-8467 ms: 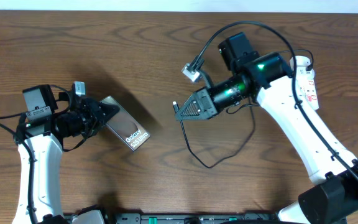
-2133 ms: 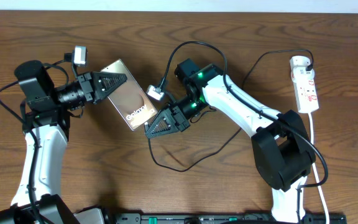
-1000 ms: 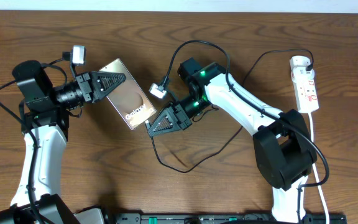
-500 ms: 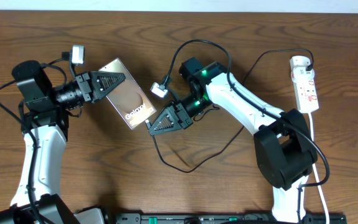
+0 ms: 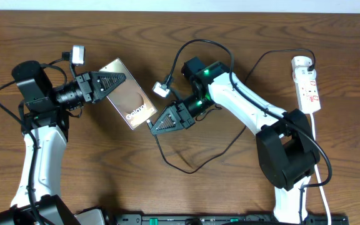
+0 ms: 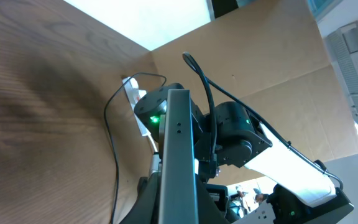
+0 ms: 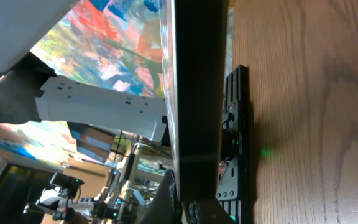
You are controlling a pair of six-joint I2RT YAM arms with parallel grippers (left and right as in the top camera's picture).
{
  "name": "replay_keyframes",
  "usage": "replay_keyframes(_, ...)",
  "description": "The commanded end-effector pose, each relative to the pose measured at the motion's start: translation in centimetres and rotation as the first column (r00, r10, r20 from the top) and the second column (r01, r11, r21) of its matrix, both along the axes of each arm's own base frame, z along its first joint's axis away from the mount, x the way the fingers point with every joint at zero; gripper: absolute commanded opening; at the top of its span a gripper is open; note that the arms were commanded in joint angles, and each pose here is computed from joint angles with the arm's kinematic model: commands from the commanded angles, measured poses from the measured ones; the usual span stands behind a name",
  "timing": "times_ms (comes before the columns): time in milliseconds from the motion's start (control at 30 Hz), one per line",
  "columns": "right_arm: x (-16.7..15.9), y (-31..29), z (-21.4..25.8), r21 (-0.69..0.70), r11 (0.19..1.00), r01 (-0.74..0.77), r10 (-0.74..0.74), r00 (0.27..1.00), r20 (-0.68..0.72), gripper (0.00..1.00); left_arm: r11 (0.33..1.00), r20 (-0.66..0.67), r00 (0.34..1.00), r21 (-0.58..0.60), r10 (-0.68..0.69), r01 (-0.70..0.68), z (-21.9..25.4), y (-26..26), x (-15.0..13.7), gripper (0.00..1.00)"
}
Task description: Plug charger to phone and switch on socket
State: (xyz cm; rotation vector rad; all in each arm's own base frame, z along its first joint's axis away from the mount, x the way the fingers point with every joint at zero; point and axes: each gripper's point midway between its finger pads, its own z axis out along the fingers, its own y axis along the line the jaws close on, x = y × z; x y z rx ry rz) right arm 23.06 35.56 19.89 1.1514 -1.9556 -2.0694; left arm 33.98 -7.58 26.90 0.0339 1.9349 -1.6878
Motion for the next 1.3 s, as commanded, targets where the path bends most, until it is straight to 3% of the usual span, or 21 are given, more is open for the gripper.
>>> replay_keyframes(0,1.2,-0.7,1.4,0.056,0.998,0.033,-0.034,0.999,0.017,0.01,0.998,0.026,0.998,-0.017,-0.063,0.064,0.9,-0.5,-1.0,0.07)
replay_keyframes(367,2.0,-1.3,1.4,0.054,0.997,0.056,-0.057,0.998,0.013,0.01,0.998,0.027,0.998,-0.017,-0.063,0.064,0.9,-0.5,-1.0,0.07)
replay_keyframes(767,0.0,-0.7,0.4,-0.024,1.000,0.010,-0.010,1.000,-0.001,0.01,1.000,0.041,0.999,-0.016,-0.020,0.020,1.7,1.0,-0.5,0.07)
replay_keyframes(1267,-1.3,-0.6,0.5,-0.016,1.000,-0.020,0.020,1.000,0.012,0.01,1.000,0.041,0.999,-0.018,-0.024,0.025,2.0,0.9,-0.4,0.07)
